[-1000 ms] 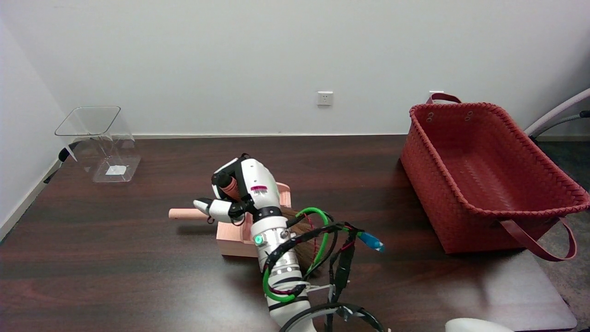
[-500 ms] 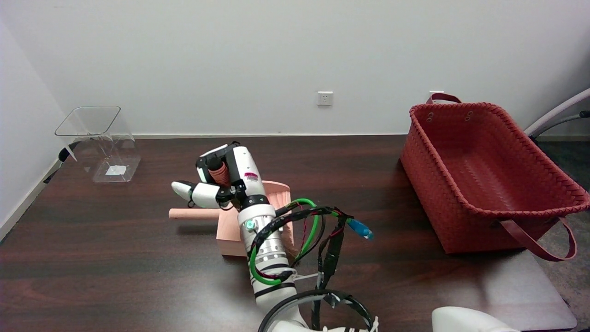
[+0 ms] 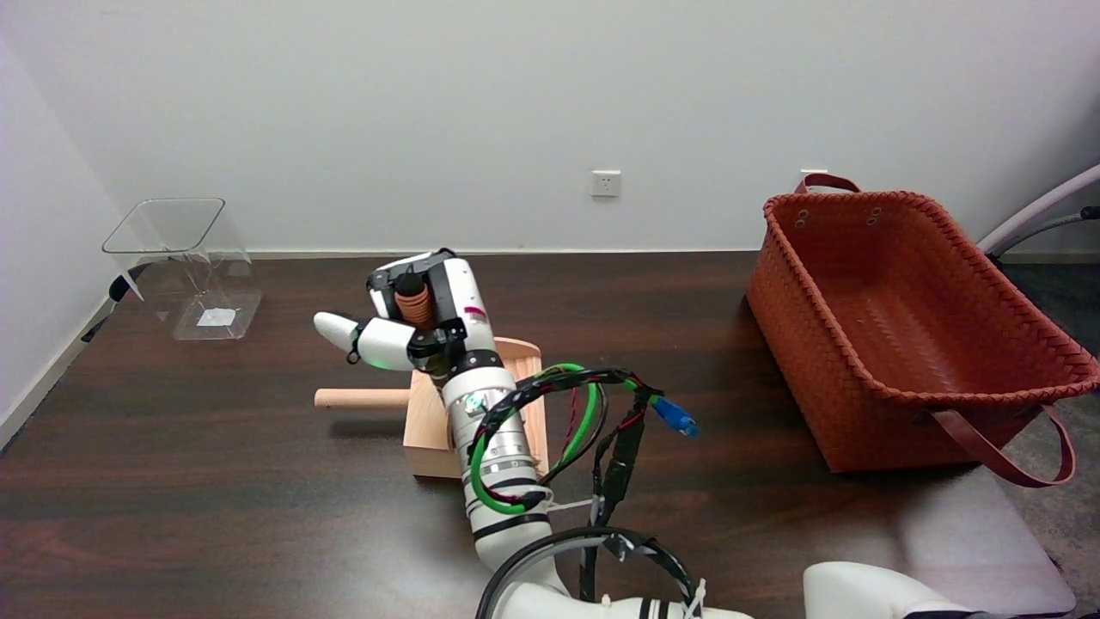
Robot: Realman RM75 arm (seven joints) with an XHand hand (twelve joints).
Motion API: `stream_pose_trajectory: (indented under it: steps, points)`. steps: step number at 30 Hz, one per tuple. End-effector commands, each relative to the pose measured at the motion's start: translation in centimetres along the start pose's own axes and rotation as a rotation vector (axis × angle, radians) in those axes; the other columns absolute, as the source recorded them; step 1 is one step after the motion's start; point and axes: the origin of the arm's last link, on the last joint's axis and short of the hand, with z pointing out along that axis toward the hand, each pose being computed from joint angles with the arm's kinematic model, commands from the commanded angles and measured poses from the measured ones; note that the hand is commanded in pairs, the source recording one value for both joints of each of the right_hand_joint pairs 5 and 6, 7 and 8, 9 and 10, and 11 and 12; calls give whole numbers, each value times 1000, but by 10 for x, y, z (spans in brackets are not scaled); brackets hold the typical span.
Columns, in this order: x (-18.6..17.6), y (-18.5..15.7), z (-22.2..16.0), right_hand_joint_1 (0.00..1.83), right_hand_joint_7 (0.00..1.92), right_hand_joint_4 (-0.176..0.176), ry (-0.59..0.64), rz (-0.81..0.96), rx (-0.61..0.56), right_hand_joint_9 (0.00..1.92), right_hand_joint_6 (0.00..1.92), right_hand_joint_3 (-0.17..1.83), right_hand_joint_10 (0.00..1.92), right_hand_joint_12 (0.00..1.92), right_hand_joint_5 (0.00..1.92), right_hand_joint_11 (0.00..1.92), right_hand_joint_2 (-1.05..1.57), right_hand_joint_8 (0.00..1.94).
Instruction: Sweep the trush into the dustpan.
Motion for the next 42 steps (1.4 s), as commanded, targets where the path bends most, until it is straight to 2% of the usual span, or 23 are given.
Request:
stream_pose_trajectory:
  steps: [1,8,26,32,36,42]
  points:
    - [62,-4,6,1333,1920,0,96,-21,60,1920,1920,194,1920,1710,1920,1710,1571,1920]
    - [102,-12,-2,1343,1920,0,134,-204,65,1920,1920,213,1920,1702,1920,1702,1571,1920]
    - [150,-24,-9,1352,1920,0,258,-262,86,1920,1920,217,1920,1687,1920,1687,1571,1920]
    - [160,-32,-2,1353,1920,0,255,-254,111,1920,1920,217,1920,1689,1920,1689,1571,1920]
    - [162,-48,12,1352,1920,0,236,-215,139,1920,1920,213,1920,1687,1920,1687,1571,1920]
    - [174,-93,29,1351,1920,0,213,-128,239,1920,1920,213,1920,1686,1920,1686,1571,1920]
